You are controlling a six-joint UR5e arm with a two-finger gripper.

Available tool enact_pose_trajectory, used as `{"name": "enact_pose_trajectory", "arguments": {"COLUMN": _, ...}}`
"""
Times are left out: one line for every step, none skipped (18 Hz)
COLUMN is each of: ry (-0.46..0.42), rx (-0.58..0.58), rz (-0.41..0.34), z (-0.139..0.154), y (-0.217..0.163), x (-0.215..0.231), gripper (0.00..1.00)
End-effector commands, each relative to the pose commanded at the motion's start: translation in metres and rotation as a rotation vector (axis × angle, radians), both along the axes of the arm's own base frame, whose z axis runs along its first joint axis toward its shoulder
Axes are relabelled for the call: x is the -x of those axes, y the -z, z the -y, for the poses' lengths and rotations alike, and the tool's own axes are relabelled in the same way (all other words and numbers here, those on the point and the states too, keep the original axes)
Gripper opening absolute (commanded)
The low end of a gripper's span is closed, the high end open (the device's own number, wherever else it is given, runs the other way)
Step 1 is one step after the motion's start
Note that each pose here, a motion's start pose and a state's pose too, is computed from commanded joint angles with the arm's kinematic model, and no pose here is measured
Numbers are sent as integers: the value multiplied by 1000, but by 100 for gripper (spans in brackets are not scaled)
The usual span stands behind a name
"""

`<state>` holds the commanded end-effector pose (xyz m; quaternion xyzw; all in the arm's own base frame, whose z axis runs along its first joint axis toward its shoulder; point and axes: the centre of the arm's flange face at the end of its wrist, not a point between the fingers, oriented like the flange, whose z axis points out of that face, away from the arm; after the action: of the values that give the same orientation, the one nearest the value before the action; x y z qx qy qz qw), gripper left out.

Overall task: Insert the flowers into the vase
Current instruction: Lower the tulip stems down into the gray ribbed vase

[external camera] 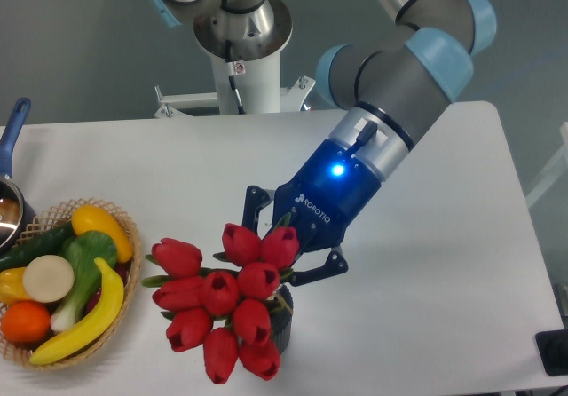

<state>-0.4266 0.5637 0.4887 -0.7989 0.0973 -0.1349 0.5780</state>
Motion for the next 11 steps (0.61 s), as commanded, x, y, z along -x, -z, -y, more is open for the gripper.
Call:
{"name": "enact_pose_trajectory", "arguments": {"ry": 0, "rx": 2, "rz": 2, "z": -1, "y": 3, "x": 1, "gripper": 6}}
{"name": "enact_pose_trajectory", "arguments": {"ry": 2, "rx": 5, "rz": 7, "z": -3, "y": 7, "x": 2, "gripper": 8}}
{"name": "enact_pose_trajectory", "arguments": {"ry": 4, "rx": 10, "rz": 12, "z": -4, "y": 13, "x": 3, "gripper": 11}}
{"name": "enact_pose_trajectory", "arguments": {"ry": 7, "rx": 13, "rz": 14, "z": -5, "y": 19, "x": 3, "gripper": 11}}
{"name": "enact_pose_trajectory", "arguments": {"ry": 10, "rx": 17, "rz": 15, "z": -5, "y": 26, "x": 3, "gripper": 11}}
{"name": "enact_pose_trajectory", "arguments": {"ry": 16, "rx": 19, "rz": 11, "z": -4, "y": 32, "x": 2, "gripper": 11}}
{"name": "enact_pose_trajectory", "arguments": {"ry": 19, "rx": 21, "rz": 9, "z": -3, "y": 38, "x": 1, "gripper": 11}}
{"name": "enact_pose_trajectory", "arguments": {"ry": 22, "rx": 24, "rz": 11, "z": -3, "y": 42, "x": 0, "gripper": 11}}
{"name": "enact_pose_trajectory", "arguments": {"ry": 25, "rx": 26, "rz": 11, "z": -2, "y": 48, "x": -1, "gripper": 11}}
{"name": "enact_pose_trajectory", "arguments": {"ry": 29, "rx": 27, "rz": 7, "z": -1, "y": 52, "x": -2, "gripper": 11}}
{"name": "enact_pose_trajectory", "arguments": {"ry": 33, "rx": 28, "rz": 4, "z": -1, "y": 57, "x": -2, "gripper": 11}}
